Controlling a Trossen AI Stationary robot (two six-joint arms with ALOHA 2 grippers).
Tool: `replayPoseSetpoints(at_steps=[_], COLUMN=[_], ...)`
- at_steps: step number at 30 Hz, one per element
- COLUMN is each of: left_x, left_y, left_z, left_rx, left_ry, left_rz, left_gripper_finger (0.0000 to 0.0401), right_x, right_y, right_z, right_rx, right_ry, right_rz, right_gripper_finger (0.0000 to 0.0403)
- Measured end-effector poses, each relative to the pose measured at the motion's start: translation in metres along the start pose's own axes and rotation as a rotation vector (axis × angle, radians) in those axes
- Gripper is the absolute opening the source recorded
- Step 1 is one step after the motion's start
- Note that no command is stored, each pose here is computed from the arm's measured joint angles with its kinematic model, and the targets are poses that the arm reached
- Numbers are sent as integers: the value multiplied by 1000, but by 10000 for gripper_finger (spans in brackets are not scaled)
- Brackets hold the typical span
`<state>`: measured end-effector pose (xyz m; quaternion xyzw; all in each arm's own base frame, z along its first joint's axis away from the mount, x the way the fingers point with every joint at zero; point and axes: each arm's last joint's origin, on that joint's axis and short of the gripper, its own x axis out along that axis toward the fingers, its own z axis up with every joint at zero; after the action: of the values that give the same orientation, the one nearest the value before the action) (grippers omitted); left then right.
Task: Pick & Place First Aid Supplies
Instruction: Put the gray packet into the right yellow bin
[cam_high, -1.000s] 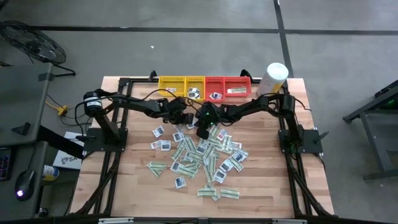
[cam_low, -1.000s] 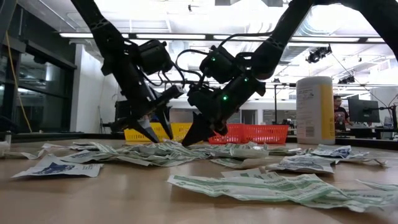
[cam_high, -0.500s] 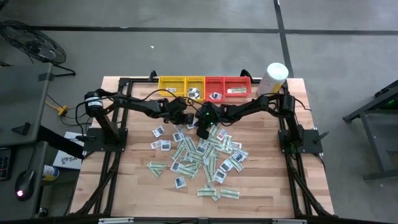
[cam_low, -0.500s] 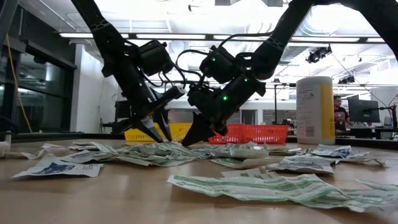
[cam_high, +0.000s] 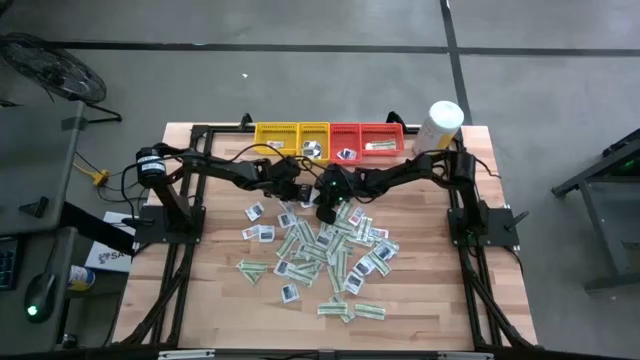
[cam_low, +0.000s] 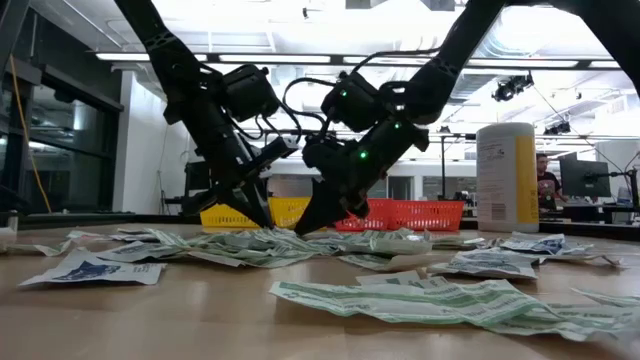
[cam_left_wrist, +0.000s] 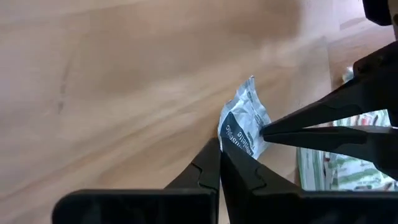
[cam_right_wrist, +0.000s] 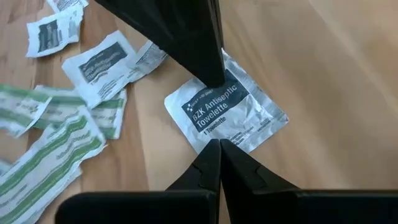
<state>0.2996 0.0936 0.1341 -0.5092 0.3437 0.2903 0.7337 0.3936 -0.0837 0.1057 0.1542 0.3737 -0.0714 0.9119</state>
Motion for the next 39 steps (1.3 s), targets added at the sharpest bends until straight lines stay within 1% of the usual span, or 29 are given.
replayPoseSetpoints(at_steps=[4, 8, 13, 17, 23, 29, 33, 36, 39], left_x=[0, 0, 0, -2, -8, -21, -35, -48, -62], left_y=[1, 1, 0, -3, -21, -45, -65, -77, -88], left_z=[0, 0, 0, 1, 12, 26, 37, 47, 56], left_rx=[8, 48, 97, 133, 197, 273, 341, 397, 458], left_ry=[6, 5, 6, 1, -8, -19, -55, -99, -175], left_rz=[5, 4, -2, -12, -69, -82, -53, 22, 112], left_gripper_finger=[2, 1, 1, 0, 0, 0, 0, 0, 0], right_x=[-19, -46, -80, -107, -142, -168, -178, -184, -185], right_y=[4, 8, 14, 18, 24, 28, 28, 28, 27], right_z=[12, 30, 43, 48, 55, 55, 52, 51, 51], right_rx=[-4, -6, 30, 44, 77, 104, 107, 107, 107], right_ry=[-32, -80, -103, -100, -123, -123, -100, -101, -99], right_rz=[-21, -26, -46, -67, -70, -92, -113, -144, -166], right_gripper_finger=[9, 17, 20, 17, 12, 12, 12, 12, 12])
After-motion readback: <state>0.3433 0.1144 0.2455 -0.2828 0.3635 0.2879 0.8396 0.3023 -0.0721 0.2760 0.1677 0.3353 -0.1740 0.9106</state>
